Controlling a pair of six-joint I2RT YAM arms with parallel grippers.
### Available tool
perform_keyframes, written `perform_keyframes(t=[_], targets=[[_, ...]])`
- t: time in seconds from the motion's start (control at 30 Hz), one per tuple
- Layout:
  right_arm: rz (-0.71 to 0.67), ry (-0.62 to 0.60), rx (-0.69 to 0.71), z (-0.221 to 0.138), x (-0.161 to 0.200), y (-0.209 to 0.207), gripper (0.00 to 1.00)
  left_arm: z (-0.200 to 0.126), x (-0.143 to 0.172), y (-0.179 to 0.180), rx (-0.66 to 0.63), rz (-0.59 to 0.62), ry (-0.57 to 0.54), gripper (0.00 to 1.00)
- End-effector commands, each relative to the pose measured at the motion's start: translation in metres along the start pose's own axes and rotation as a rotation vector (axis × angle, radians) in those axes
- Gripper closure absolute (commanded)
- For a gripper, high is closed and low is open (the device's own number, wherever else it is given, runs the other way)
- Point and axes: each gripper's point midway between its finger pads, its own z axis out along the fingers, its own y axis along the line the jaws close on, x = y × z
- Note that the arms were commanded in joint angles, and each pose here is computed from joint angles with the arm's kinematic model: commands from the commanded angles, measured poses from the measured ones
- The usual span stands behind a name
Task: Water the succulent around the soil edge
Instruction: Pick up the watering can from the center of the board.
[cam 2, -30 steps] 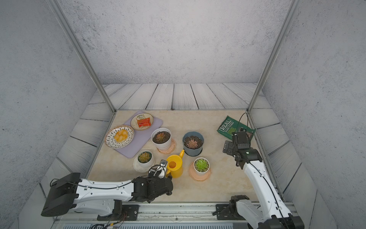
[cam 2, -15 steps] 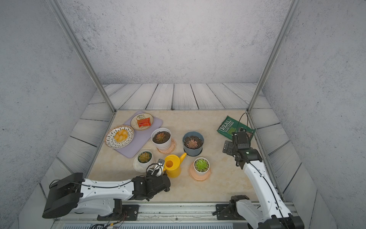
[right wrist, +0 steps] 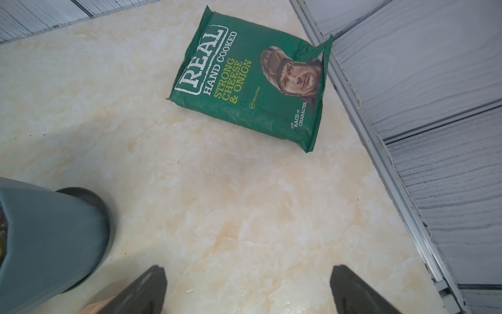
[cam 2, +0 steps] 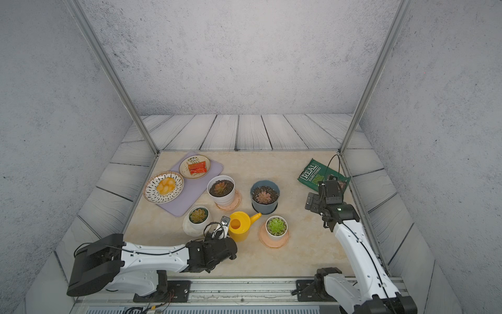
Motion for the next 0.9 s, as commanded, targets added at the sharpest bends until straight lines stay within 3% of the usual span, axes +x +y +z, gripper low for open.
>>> perform_keyframes(t=[0.0,0.2,0.5,0.87], targets=[[-0.005,-0.012,0.003,-0.001,0.000,-0.001,0.01,-0.001,-0.001,0.009,-0.028,0.057,0.002,0.86],[-0.003,-0.012,0.005,-0.001,0.000,-0.001,0.01,-0.009,-0.006,0.013,-0.021,0.066,0.006,1.00],[0.000,-0.018,0.008,-0.003,-0.001,-0.002,0.01,-0.044,-0.034,0.019,0.096,0.038,-0.012,1.00],[0.000,-0.012,-0.005,-0.004,0.000,0.000,0.01,-0.102,-0.074,0.071,0.122,-0.030,-0.078,1.00]])
